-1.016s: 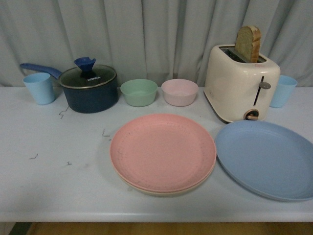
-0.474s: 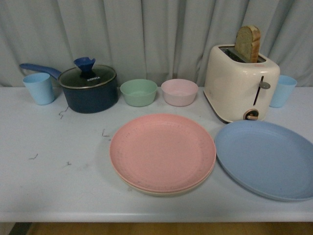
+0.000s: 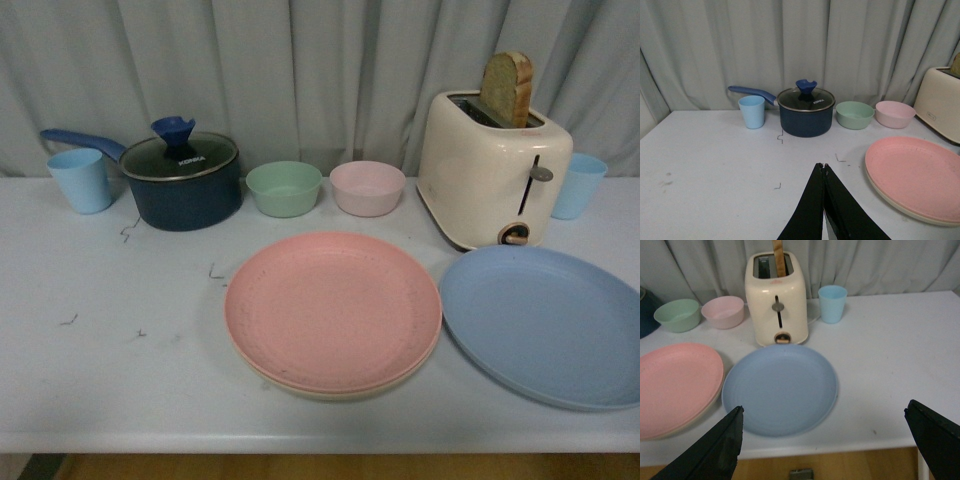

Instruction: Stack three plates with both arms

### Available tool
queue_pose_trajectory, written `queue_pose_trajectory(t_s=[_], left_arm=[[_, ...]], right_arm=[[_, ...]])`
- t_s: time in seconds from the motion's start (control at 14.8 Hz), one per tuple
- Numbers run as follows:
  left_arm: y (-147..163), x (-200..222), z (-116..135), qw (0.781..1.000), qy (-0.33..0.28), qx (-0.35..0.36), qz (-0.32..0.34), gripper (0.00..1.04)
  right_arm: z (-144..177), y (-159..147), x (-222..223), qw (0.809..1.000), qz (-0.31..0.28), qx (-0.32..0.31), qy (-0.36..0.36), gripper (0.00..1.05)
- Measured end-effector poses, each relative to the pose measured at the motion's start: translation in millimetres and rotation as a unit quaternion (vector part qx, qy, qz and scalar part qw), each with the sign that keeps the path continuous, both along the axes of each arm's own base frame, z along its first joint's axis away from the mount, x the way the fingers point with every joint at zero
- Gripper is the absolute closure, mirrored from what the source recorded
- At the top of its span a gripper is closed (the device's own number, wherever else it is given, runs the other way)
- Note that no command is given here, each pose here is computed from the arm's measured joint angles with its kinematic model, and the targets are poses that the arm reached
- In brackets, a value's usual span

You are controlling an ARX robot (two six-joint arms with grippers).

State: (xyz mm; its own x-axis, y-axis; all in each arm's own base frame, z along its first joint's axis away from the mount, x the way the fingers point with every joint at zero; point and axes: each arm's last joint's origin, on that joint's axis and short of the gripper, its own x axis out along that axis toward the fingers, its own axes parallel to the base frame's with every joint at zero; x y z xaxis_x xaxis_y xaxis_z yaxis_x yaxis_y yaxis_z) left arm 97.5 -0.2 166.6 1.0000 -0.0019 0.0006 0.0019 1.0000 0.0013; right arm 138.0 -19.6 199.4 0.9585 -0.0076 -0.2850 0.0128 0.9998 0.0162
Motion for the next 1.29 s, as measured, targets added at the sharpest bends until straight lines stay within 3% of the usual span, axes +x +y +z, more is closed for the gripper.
queue_pose_trajectory(t_s=[0.14, 0.34, 0.47, 0.75, 1.02, 1.29], left_arm=[[0, 0, 0, 1.000, 0.000, 0.000, 0.000, 1.03], [0, 0, 0, 1.000, 0.000, 0.000, 0.000, 1.03], [0, 0, 0, 1.000, 0.000, 0.000, 0.000, 1.03], [0, 0, 0, 1.000, 0.000, 0.000, 0.000, 0.54], [0, 0, 0, 1.000, 0.000, 0.000, 0.000, 0.09], [0, 0, 0, 1.000, 0.000, 0.000, 0.000, 0.07]], right_arm=[[19, -17, 47, 0.999, 0.002, -0.014, 0.051, 0.06], [-2, -44, 119, 0.985, -0.012, -0.041, 0.168, 0.06], [-10, -60, 162, 0.980, -0.019, -0.046, 0.191, 0.06], [-66, -79, 224, 0.962, -0.026, -0.032, 0.271, 0.06], [-89, -71, 257, 0.958, -0.017, -0.021, 0.285, 0.06], [-119, -59, 270, 0.949, -0.014, -0.020, 0.313, 0.06]])
